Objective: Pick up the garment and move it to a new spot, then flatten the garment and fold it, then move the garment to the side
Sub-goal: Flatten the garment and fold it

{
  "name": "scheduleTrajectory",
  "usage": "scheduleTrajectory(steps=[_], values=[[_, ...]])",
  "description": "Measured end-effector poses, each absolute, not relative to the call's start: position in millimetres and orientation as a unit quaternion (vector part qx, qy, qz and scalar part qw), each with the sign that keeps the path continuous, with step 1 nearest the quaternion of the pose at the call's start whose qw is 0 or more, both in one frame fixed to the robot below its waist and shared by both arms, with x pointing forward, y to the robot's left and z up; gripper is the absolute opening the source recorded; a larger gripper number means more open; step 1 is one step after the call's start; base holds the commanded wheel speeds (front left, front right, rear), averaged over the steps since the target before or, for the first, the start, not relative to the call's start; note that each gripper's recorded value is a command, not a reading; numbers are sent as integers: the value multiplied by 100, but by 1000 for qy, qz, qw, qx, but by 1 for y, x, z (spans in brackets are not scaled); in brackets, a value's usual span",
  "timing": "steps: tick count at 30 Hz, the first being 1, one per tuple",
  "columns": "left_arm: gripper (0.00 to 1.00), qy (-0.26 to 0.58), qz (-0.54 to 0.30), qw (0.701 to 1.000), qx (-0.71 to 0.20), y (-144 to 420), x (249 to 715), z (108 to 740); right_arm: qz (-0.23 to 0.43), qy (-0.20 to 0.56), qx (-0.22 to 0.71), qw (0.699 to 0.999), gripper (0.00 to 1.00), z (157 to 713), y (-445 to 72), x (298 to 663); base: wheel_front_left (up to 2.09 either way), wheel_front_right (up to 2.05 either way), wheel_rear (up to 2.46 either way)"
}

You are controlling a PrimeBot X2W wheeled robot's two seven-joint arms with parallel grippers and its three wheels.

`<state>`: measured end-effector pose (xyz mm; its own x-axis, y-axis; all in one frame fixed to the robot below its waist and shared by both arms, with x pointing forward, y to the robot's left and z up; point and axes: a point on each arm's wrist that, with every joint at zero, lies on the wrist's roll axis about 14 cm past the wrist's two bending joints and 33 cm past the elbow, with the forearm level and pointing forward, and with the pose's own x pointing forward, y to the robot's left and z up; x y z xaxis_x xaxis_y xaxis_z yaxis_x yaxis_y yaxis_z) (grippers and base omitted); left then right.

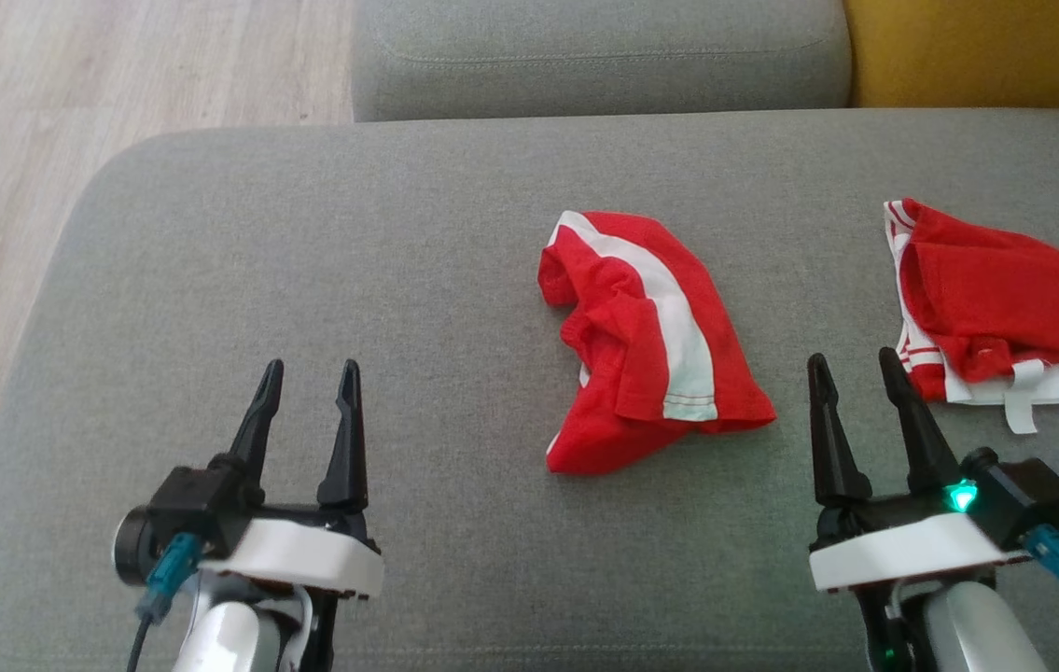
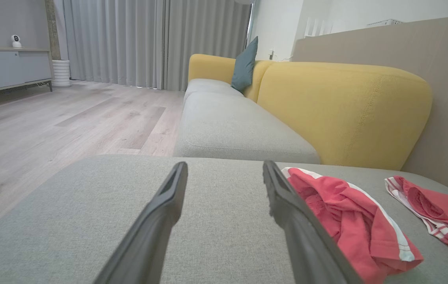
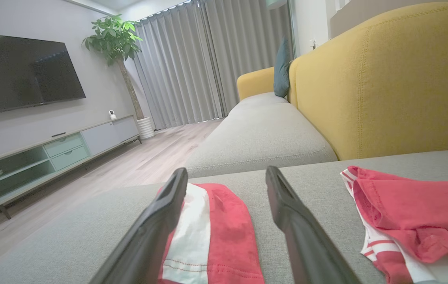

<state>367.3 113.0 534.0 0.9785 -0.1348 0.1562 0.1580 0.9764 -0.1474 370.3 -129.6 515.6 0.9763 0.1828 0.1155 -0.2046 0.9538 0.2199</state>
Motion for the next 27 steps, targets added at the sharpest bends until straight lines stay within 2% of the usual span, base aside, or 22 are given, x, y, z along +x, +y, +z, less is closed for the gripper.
scheduleTrajectory(steps=[9,18,27], values=[[100,-60,-69,993,-78,117,369,525,103,-30,118,987,100,505,-125,376,0,0,0],[100,-45,-62,993,-86,120,378,516,158,88,133,974,100,452,-82,391,0,0,0],[100,-24,-37,995,-84,135,382,501,183,154,140,961,100,415,-53,426,0,0,0]])
